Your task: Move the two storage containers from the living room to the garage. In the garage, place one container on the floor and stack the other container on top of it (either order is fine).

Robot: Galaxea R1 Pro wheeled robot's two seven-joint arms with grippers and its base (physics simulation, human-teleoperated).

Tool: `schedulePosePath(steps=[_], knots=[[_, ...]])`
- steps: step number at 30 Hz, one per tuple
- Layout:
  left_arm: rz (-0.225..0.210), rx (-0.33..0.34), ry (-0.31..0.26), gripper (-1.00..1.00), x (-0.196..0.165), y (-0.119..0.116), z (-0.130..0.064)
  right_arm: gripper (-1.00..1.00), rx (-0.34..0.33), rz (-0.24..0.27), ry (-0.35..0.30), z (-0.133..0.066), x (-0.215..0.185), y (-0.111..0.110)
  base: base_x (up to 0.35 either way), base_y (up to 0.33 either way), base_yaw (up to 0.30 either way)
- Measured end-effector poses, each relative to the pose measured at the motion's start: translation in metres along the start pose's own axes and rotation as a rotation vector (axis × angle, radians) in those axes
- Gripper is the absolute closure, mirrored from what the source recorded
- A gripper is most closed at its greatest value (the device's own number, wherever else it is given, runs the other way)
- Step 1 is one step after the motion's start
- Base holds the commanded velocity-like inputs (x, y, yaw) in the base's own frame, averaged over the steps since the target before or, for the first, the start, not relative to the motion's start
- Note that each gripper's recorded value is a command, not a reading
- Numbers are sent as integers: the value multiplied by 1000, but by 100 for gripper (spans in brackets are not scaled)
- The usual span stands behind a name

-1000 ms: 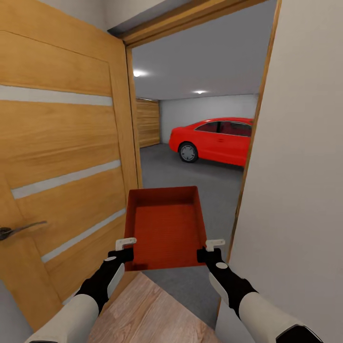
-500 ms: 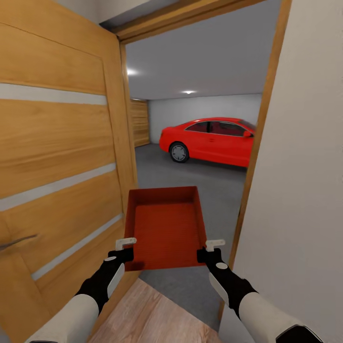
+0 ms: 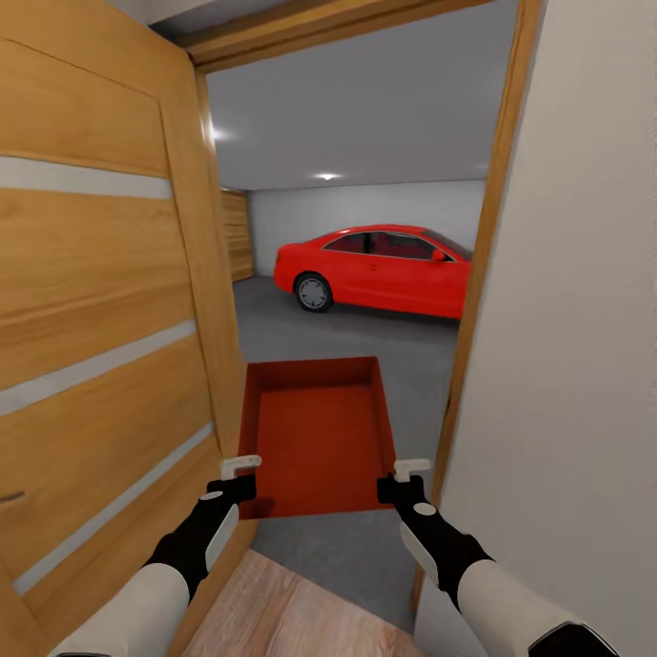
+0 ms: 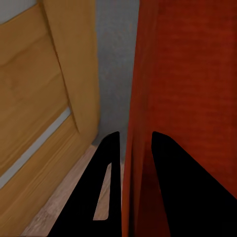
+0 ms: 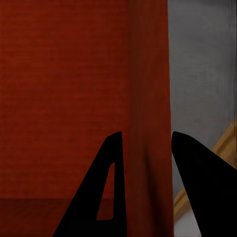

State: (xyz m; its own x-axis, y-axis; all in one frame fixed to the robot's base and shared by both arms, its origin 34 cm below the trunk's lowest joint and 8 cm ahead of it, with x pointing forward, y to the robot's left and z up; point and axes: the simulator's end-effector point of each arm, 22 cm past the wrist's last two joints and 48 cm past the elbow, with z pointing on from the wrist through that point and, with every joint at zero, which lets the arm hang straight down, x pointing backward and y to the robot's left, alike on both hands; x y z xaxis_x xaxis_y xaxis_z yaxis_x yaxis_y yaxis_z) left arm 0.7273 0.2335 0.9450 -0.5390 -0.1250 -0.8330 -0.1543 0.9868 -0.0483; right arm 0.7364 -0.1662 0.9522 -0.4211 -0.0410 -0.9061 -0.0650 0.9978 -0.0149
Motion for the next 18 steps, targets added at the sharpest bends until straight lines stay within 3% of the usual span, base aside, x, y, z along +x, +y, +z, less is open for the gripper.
schedulePosePath(steps=[18], knots=[[0, 0, 0, 100, 0, 0, 0, 100, 0, 0, 0, 0, 0, 0, 104, 205, -243]])
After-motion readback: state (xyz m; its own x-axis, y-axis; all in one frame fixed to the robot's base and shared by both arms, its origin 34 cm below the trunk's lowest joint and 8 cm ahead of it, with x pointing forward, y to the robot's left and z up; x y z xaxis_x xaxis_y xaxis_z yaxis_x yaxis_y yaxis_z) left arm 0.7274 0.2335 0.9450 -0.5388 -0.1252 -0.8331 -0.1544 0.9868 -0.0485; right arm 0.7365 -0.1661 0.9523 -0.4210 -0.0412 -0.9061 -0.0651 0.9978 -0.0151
